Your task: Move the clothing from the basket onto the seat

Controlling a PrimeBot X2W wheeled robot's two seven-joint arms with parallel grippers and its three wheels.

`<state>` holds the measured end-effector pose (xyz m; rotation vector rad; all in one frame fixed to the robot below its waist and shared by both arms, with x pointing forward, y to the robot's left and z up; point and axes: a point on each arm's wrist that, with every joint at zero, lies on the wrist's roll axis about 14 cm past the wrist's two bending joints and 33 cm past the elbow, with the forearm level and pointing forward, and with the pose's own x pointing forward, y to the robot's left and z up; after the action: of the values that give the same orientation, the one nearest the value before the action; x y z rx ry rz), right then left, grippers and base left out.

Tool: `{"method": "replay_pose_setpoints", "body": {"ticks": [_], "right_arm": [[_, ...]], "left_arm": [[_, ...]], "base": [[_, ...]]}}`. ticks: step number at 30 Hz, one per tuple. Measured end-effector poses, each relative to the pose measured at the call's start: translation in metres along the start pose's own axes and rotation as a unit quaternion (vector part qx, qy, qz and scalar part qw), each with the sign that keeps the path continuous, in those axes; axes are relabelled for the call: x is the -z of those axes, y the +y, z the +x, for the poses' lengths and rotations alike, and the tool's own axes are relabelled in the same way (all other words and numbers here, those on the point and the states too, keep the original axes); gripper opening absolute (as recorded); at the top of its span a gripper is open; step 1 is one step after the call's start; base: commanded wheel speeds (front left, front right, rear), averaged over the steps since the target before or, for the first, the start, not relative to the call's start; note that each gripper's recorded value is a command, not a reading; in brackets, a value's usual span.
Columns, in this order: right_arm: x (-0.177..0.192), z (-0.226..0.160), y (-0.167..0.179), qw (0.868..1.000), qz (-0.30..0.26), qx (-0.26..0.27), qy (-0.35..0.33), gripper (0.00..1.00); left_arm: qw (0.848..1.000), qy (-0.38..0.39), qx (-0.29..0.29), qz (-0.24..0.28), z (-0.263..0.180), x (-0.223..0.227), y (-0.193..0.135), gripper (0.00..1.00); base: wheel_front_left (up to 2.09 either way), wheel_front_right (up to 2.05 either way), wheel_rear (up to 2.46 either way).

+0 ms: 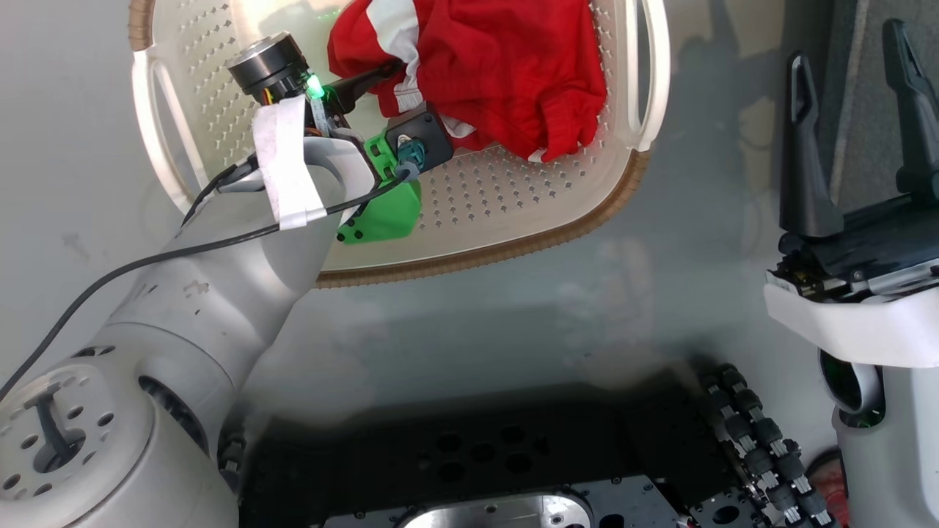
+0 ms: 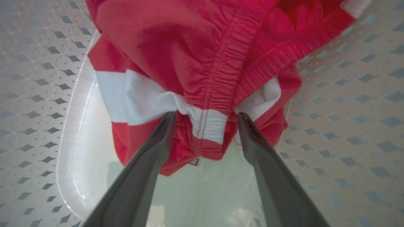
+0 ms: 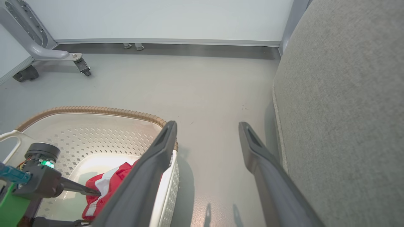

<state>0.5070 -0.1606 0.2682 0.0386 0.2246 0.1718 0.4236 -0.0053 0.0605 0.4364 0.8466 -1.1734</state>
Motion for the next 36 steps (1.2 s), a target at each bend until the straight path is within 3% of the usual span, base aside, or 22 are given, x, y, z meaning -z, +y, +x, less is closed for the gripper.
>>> {"method": "replay_pose_setpoints", "body": {"ticks": [12,14,15,21,36], "right_arm": [[0.000,-0.007,0.001,1.000,-0.003,-0.008,0.007,1.00],[0.000,-0.008,0.002,1.000,-0.003,-0.009,0.009,1.00],[0.000,-0.008,0.002,1.000,-0.003,-0.010,0.009,1.00],[-0.001,-0.008,0.004,1.000,-0.002,-0.015,0.008,1.00],[-0.006,0.014,0.008,0.999,0.001,-0.025,-0.023,1.00]], "left_arm": [[1.000,0.002,-0.016,0.006,0.008,-0.002,0.001,1.00],[1.000,0.005,-0.016,0.006,0.008,-0.001,0.001,0.25],[1.000,0.006,-0.016,0.006,0.008,-0.001,0.001,0.00],[1.000,0.006,-0.021,0.006,0.008,-0.002,0.003,0.00],[0.993,-0.032,-0.091,-0.066,-0.017,-0.008,0.016,0.00]], "base": [[0.00,0.00,0.00],[0.00,0.00,0.00],[0.00,0.00,0.00],[0.00,0.00,0.00],[0.00,0.00,0.00]]}}
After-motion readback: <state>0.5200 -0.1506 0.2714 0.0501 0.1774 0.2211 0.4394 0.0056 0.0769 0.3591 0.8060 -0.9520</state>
